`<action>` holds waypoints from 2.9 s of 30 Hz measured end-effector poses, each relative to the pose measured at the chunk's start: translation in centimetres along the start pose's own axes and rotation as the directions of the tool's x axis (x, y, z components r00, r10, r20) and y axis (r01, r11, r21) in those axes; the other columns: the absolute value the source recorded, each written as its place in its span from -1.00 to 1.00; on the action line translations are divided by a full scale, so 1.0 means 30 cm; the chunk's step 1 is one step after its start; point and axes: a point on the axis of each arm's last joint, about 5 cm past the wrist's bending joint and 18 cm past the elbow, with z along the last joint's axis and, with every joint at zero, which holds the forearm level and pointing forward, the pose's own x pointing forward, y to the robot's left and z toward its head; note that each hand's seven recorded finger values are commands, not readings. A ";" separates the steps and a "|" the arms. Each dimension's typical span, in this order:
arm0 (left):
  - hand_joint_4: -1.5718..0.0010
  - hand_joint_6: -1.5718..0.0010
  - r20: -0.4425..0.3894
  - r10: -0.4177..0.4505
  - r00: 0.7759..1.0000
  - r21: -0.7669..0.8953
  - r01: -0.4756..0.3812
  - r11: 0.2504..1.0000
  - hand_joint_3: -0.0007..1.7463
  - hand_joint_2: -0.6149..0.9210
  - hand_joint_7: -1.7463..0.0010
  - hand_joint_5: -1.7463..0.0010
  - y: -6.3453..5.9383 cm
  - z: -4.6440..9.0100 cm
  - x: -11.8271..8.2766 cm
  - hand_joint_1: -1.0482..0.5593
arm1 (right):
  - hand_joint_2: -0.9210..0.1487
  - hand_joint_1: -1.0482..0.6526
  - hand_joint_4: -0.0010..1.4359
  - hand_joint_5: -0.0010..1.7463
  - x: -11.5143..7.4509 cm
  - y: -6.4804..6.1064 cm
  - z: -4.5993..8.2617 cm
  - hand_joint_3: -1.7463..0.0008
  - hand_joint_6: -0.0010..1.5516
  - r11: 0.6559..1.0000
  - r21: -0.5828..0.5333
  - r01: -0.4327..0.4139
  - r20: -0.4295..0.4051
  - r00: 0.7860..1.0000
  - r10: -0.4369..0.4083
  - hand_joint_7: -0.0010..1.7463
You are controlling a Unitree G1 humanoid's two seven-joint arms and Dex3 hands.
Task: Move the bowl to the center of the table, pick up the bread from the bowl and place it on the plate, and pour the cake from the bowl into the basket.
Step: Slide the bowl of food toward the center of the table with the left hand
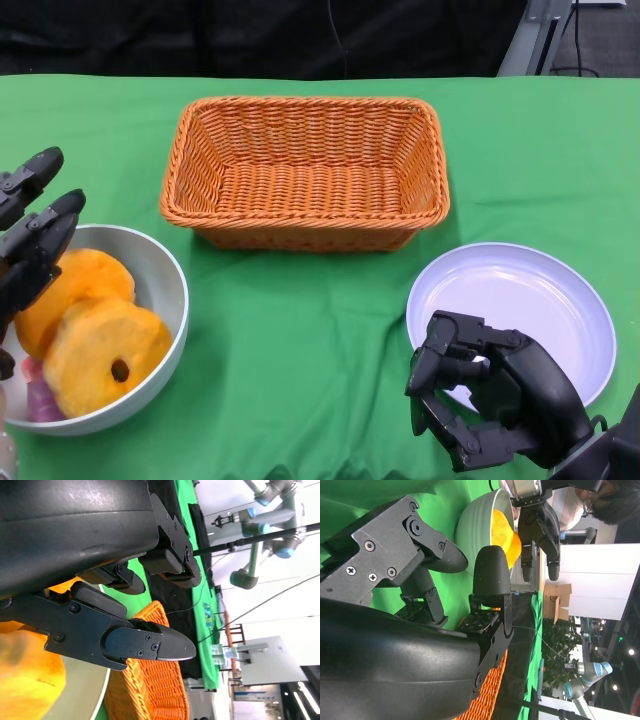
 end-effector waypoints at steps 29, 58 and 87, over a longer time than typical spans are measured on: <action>0.05 0.19 0.143 0.133 0.981 0.169 -0.156 0.973 -0.63 1.00 0.98 0.97 0.095 0.061 -0.007 -0.52 | -0.21 0.15 0.02 0.92 0.000 0.002 -0.001 -0.32 -0.15 1.000 -0.008 0.007 0.009 1.000 -0.007 0.59; 0.13 0.24 -0.164 0.156 0.974 0.289 -0.104 0.952 -0.64 1.00 1.00 1.00 0.110 0.004 -0.024 -0.44 | -0.20 0.15 0.01 0.93 0.000 0.001 -0.006 -0.31 -0.15 1.000 -0.004 0.014 0.001 1.000 -0.014 0.59; 0.19 0.27 -0.101 0.099 0.990 0.122 -0.087 0.989 -0.63 1.00 0.98 0.98 -0.012 -0.017 -0.019 -0.52 | -0.17 0.15 0.00 0.91 -0.003 0.001 -0.016 -0.35 -0.15 1.000 -0.008 0.020 -0.023 1.000 -0.020 0.57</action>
